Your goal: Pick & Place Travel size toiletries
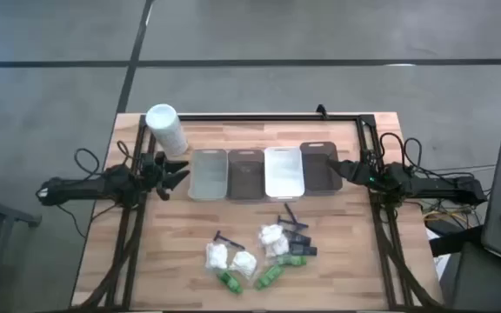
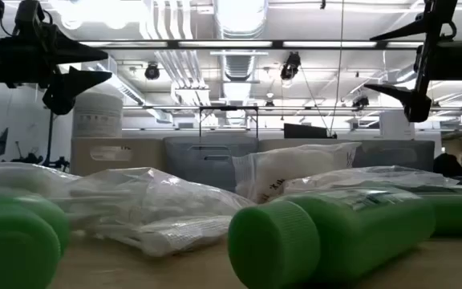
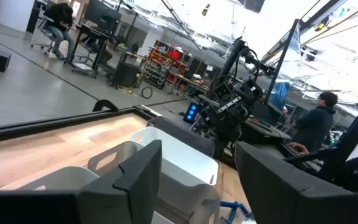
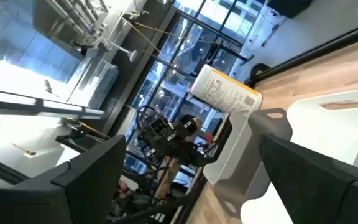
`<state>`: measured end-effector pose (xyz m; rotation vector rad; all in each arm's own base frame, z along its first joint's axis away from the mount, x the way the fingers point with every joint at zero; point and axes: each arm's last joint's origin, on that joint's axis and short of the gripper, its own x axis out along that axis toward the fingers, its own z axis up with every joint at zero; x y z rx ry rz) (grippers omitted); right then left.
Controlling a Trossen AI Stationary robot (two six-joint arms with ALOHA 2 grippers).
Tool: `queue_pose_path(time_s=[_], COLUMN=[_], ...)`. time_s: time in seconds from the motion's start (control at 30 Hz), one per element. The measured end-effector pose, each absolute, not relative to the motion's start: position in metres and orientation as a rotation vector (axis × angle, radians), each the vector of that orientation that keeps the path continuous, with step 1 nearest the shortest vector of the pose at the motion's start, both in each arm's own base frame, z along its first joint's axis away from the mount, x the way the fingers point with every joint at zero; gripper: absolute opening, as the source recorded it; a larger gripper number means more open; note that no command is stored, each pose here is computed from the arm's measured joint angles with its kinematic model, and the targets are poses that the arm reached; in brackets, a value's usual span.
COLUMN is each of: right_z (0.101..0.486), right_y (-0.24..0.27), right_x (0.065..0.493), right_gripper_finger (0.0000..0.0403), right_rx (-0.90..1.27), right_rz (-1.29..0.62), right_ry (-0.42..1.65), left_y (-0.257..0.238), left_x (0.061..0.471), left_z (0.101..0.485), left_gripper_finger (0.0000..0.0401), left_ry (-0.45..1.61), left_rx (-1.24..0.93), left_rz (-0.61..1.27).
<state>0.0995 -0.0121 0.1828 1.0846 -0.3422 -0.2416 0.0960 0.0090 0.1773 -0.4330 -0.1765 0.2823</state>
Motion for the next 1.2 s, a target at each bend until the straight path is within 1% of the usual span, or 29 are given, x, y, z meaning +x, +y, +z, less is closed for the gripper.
queue_pose_path(time_s=[0.37,0.43,0.47,0.53,0.6,0.63,0.73,0.8,0.93,1.1,1.2], right_z=[0.183,0.184,0.186,0.192,0.193,0.191,0.183,0.186,0.201,0.217,0.218], right_y=[-0.012,-0.012,-0.012,-0.010,-0.006,-0.005,-0.003,-0.001,0.012,0.031,0.043], right_x=[0.099,0.099,0.099,0.099,0.101,0.103,0.111,0.117,0.132,0.141,0.147], right_gripper_finger=[0.0363,0.0364,0.0363,0.0363,0.0363,0.0363,0.0363,0.0363,0.0363,0.0363,0.0363], right_rx=[1.083,1.115,1.160,1.181,1.192,1.206,1.213,1.200,1.104,0.842,0.663], right_rz=[-0.242,-0.229,-0.200,-0.090,0.004,0.010,-0.062,-0.089,-0.091,-0.187,-0.197], right_ry=[-0.342,-0.359,-0.377,-0.382,-0.328,-0.293,-0.147,-0.033,0.309,0.797,1.008], left_y=[0.009,0.009,0.009,0.009,0.009,0.009,0.009,0.009,0.009,0.009,0.009], left_x=[0.096,0.096,0.096,0.096,0.096,0.096,0.096,0.096,0.096,0.096,0.096], left_z=[0.177,0.177,0.177,0.177,0.177,0.177,0.177,0.177,0.177,0.177,0.177], left_gripper_finger=[0.0209,0.0209,0.0209,0.0209,0.0209,0.0209,0.0209,0.0209,0.0209,0.0209,0.0209], left_ry=[-0.176,-0.177,-0.177,-0.177,-0.177,-0.177,-0.177,-0.177,-0.176,-0.177,-0.177], left_rx=[-0.433,-0.433,-0.433,-0.433,-0.433,-0.433,-0.433,-0.433,-0.433,-0.433,-0.433], left_rz=[0.283,0.282,0.282,0.283,0.282,0.283,0.282,0.282,0.282,0.282,0.282])
